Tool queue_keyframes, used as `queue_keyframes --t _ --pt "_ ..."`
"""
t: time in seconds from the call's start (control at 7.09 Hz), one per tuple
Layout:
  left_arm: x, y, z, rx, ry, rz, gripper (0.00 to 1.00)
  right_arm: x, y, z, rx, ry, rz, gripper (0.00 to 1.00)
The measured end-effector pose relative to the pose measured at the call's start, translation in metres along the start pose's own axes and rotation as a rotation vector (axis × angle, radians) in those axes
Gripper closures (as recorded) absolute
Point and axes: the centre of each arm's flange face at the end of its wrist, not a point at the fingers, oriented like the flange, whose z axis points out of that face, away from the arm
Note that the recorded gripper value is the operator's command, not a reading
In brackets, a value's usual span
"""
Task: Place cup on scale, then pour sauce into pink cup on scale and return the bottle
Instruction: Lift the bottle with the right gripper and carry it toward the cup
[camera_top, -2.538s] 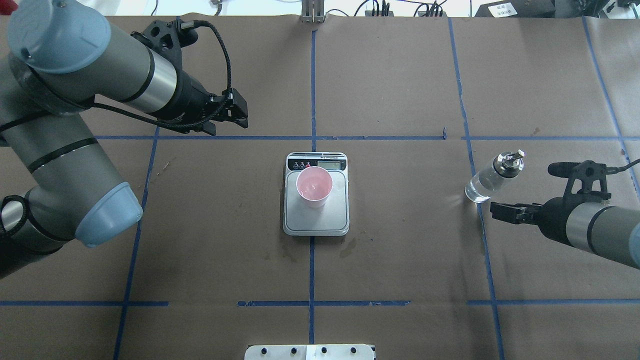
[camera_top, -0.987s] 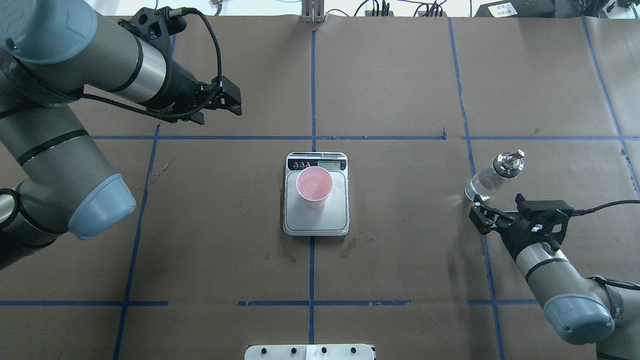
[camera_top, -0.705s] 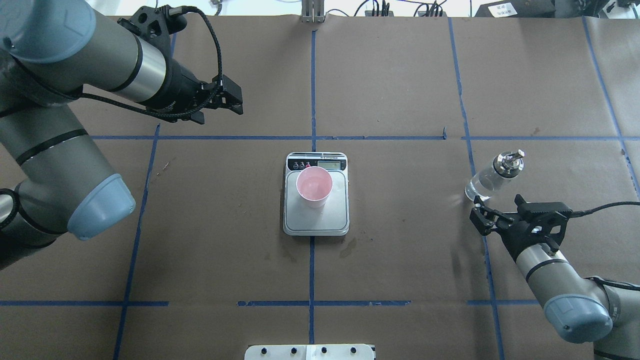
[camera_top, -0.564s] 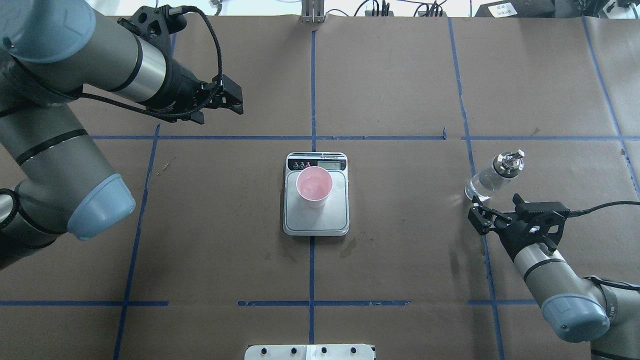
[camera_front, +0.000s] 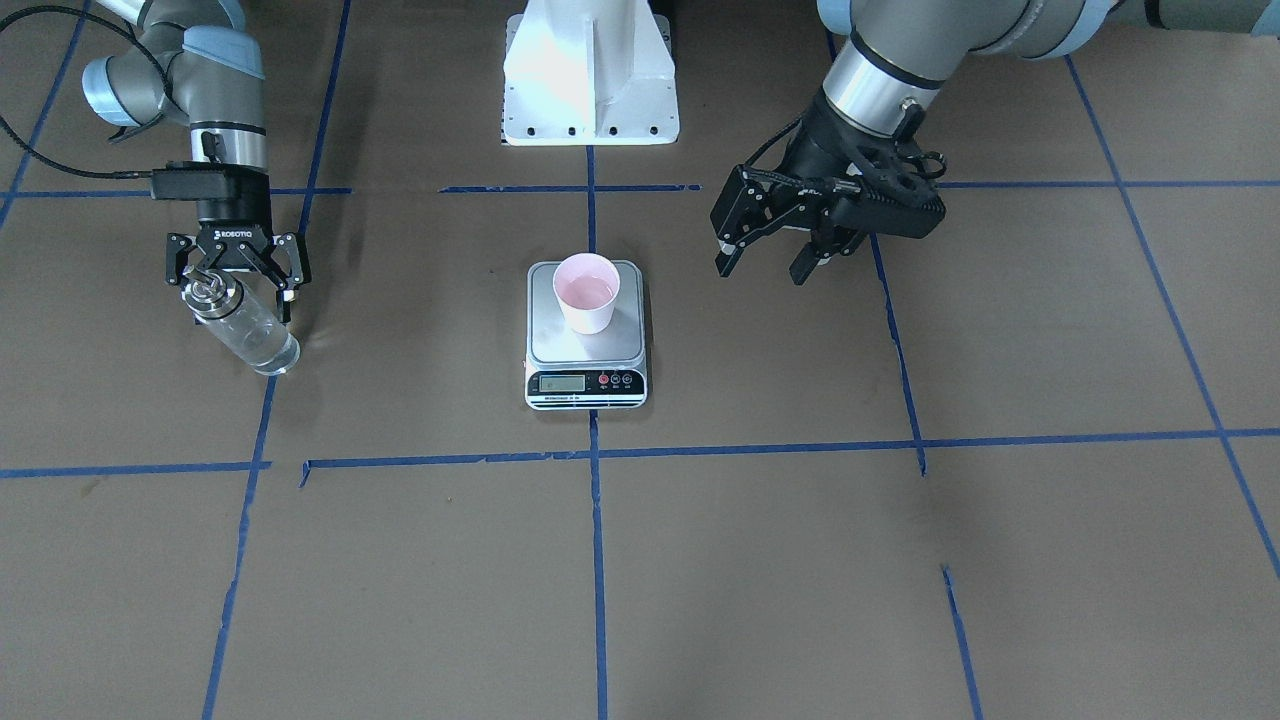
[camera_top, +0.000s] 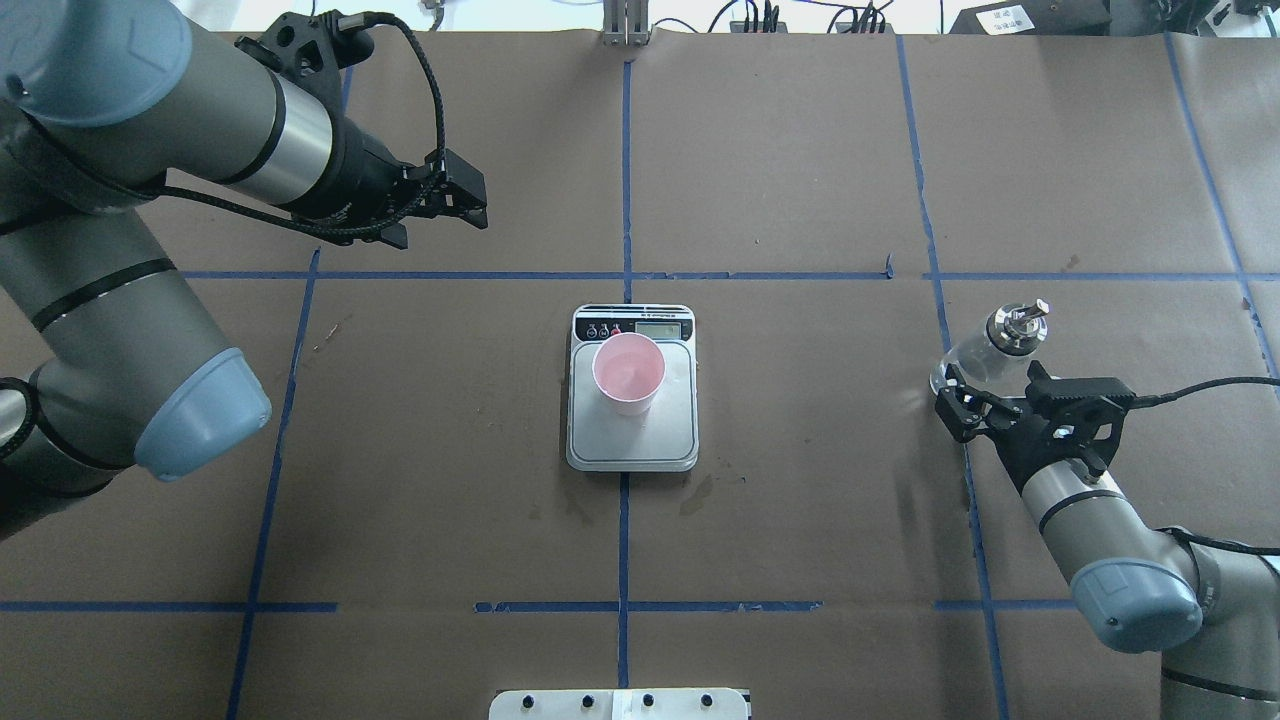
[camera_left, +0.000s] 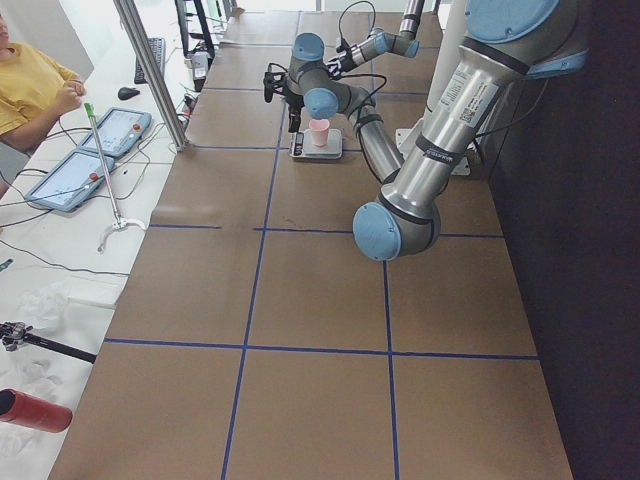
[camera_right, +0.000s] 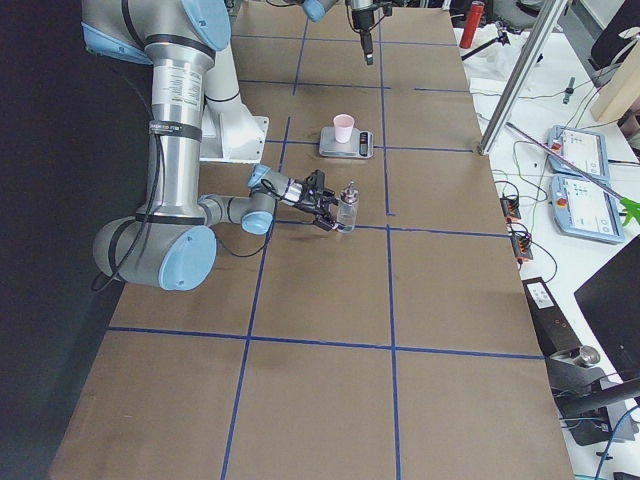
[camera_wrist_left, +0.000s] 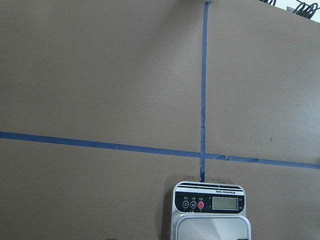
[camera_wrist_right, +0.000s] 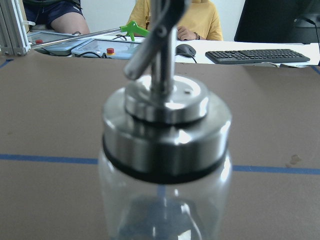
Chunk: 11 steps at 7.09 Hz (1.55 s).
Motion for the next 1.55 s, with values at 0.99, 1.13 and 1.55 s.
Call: queue_keyframes --t 0.99,1.13,1.55 --pt "0.001 0.000 0.000 0.000 0.001 0.001 0.12 -0.011 -0.008 0.017 0.048 -0.030 0.056 1.00" --pt "0.001 0.000 0.000 -0.001 0.001 0.000 0.12 -0.014 -0.015 0.013 0.069 -0.053 0.071 1.00" --pt "-0.002 -0.001 0.000 0.001 -0.003 -0.001 0.12 -0.062 -0.053 0.002 0.087 -0.113 0.025 1.00"
